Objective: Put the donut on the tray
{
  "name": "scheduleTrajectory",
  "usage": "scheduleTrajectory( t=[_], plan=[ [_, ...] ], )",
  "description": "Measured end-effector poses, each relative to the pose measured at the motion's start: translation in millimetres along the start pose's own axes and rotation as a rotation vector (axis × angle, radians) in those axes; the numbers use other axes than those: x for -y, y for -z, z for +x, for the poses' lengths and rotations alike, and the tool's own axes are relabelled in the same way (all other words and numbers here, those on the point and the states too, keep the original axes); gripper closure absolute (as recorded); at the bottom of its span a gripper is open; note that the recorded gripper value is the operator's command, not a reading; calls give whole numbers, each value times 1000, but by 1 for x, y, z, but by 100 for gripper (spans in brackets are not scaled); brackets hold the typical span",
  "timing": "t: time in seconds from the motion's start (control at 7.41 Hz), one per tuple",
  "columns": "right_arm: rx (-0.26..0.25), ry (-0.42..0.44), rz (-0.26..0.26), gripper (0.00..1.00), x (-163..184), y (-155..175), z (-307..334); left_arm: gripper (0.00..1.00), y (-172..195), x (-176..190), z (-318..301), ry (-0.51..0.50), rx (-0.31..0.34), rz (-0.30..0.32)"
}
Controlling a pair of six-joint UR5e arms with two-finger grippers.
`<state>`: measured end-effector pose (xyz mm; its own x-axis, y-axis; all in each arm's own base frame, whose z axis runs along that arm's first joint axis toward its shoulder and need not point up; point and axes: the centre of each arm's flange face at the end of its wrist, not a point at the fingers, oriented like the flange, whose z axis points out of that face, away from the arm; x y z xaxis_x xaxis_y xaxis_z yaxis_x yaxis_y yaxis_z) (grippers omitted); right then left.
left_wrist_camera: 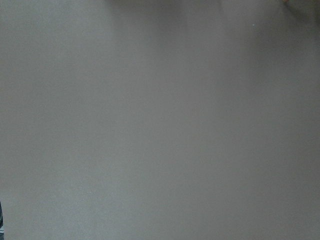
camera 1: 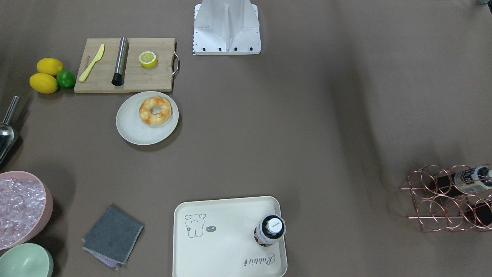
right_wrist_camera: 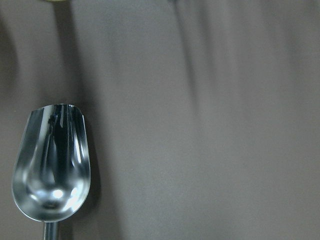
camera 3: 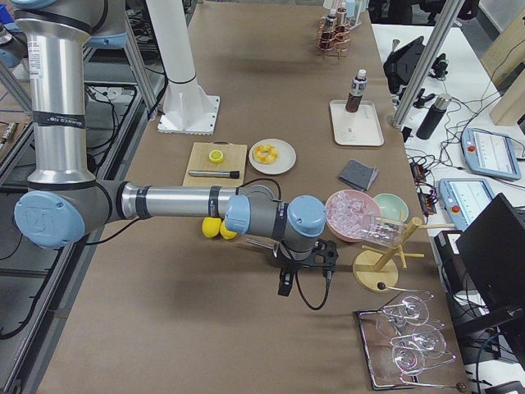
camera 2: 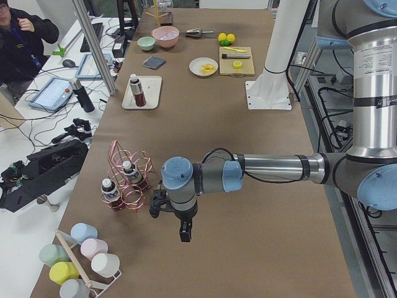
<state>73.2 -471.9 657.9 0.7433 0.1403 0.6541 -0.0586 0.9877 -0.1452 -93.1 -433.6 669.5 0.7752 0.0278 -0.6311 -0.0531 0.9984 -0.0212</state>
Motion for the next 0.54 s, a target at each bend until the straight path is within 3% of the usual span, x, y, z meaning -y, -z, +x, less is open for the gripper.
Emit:
scheduleTrajectory(
  t=[0.54],
  plan=[
    [-1, 7, -3, 0, -1, -1, 1, 2, -1, -1, -1, 2, 0, -2]
  ],
)
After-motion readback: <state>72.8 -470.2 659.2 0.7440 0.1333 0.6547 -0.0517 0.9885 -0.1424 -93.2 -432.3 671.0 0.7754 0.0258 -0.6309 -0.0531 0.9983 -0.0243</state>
